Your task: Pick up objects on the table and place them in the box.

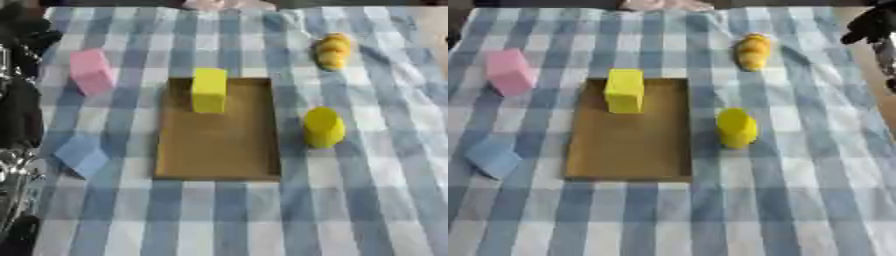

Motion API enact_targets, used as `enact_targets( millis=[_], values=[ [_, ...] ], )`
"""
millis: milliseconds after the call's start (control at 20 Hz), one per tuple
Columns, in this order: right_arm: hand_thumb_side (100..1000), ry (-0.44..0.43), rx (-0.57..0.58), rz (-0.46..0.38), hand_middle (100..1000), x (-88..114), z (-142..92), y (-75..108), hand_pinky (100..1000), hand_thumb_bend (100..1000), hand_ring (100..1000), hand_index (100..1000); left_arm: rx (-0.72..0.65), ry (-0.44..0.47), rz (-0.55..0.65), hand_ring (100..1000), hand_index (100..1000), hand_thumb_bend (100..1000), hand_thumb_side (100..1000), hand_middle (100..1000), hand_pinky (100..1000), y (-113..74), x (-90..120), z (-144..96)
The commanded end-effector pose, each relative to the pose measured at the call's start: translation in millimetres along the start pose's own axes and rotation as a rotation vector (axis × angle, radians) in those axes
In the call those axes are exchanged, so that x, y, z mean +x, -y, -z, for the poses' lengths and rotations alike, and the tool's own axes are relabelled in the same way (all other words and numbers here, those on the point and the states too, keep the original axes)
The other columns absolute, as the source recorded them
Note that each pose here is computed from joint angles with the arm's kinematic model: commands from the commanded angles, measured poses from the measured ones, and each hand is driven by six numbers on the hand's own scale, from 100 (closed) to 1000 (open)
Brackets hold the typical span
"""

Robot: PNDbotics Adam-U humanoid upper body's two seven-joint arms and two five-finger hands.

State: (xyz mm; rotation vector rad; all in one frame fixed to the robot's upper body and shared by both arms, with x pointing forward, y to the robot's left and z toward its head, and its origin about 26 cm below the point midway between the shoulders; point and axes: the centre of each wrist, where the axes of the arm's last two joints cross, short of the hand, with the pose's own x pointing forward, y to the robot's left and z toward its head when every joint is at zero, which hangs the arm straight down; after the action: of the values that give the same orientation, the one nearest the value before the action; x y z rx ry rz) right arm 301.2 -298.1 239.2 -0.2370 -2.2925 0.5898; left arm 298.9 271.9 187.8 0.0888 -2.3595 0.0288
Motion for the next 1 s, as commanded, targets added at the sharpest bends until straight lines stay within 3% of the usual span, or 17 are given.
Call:
enact_targets(
  millis=[50, 400, 600, 750, 800, 1000],
  values=[
    [523, 0.016, 0.005, -0.027, 585, 5.5, 1.2, 4.4, 869, 100, 620, 904, -0.007, 0.027, 0.007, 720, 860, 101, 739, 668, 919, -1.7, 6.7, 3.7],
    [523, 0.024, 0.009, -0.04, 588, 7.0, 2.6, 6.4, 867, 100, 624, 905, -0.007, 0.027, 0.006, 720, 860, 101, 739, 668, 919, -1.7, 6.8, 3.7],
    [528, 0.025, 0.054, -0.098, 600, 9.1, 3.4, 10.8, 865, 100, 633, 914, -0.008, 0.027, 0.008, 720, 859, 101, 741, 668, 919, -1.8, 6.8, 3.7],
    [475, 0.016, 0.145, -0.21, 621, 12.9, 5.2, 17.4, 859, 100, 658, 922, -0.011, 0.028, 0.011, 719, 859, 100, 740, 667, 919, -2.0, 7.1, 4.1],
    [403, 0.016, 0.182, -0.264, 639, 15.2, 6.6, 20.6, 853, 100, 673, 922, -0.012, 0.029, 0.012, 719, 859, 100, 739, 667, 919, -2.1, 7.2, 4.3],
    [237, 0.051, 0.352, -0.544, 694, 30.7, 17.7, 35.7, 835, 100, 725, 914, -0.018, 0.031, 0.016, 718, 859, 100, 742, 666, 919, -2.2, 7.6, 4.8]
  ],
)
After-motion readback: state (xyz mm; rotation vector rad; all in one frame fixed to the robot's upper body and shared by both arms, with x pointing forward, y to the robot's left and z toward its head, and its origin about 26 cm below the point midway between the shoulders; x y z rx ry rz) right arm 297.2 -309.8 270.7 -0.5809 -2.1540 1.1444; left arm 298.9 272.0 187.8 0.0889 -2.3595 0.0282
